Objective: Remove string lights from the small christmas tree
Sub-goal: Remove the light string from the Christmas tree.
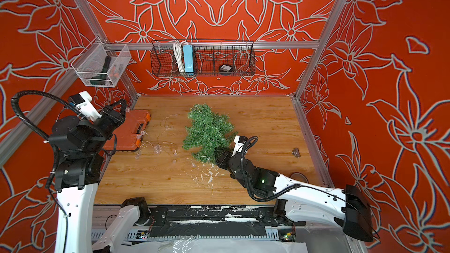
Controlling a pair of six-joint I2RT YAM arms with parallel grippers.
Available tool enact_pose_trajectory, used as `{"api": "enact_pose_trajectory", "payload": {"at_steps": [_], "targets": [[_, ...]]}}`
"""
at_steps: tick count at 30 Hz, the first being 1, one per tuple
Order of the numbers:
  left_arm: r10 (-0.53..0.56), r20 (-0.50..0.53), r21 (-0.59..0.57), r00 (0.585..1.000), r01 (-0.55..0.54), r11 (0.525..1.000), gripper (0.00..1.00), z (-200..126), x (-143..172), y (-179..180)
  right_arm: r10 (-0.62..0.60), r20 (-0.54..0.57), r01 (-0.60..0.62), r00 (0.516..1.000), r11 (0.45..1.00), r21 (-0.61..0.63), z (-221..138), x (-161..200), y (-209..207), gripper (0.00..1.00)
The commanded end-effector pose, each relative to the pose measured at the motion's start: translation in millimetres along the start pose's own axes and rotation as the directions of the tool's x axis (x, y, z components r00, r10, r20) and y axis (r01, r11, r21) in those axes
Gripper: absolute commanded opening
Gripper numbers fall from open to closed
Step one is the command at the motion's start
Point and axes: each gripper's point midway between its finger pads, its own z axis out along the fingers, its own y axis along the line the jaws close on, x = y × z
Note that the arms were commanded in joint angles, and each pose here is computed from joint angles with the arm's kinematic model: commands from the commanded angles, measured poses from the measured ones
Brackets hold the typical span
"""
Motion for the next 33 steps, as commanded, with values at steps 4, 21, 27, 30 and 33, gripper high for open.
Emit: {"api": "enact_pose_trajectory", "payload": {"at_steps": [4, 21, 27, 30, 33], "targets": [[0.025, 0.035, 0.04, 0.999, -0.027, 0.999, 0.0, -6, -11, -14, 0.042, 0.033, -0.042, 0.999, 0.999, -0.004, 5, -9, 4, 0.4], [0.028, 0.038, 0.049, 0.999, -0.029, 0.998, 0.0, -7, -13, -18, 0.053, -0.018, -0.053, 0.998, 0.998, -0.023, 5, -4, 7, 0.0], [0.023, 0.035, 0.058, 0.999, -0.025, 0.998, 0.0, -6, -13, -19, 0.029, -0.024, -0.03, 0.999, 0.999, -0.04, -10, -8, 11, 0.0], [0.019, 0.034, 0.063, 0.999, -0.021, 0.998, 0.0, -6, -13, -20, 0.021, -0.03, -0.022, 0.999, 0.998, -0.063, -15, -11, 19, 0.0], [0.021, 0.031, 0.07, 0.999, -0.023, 0.997, 0.0, -7, -13, -22, 0.011, -0.055, -0.015, 0.998, 0.997, -0.076, -19, -10, 25, 0.0]]}}
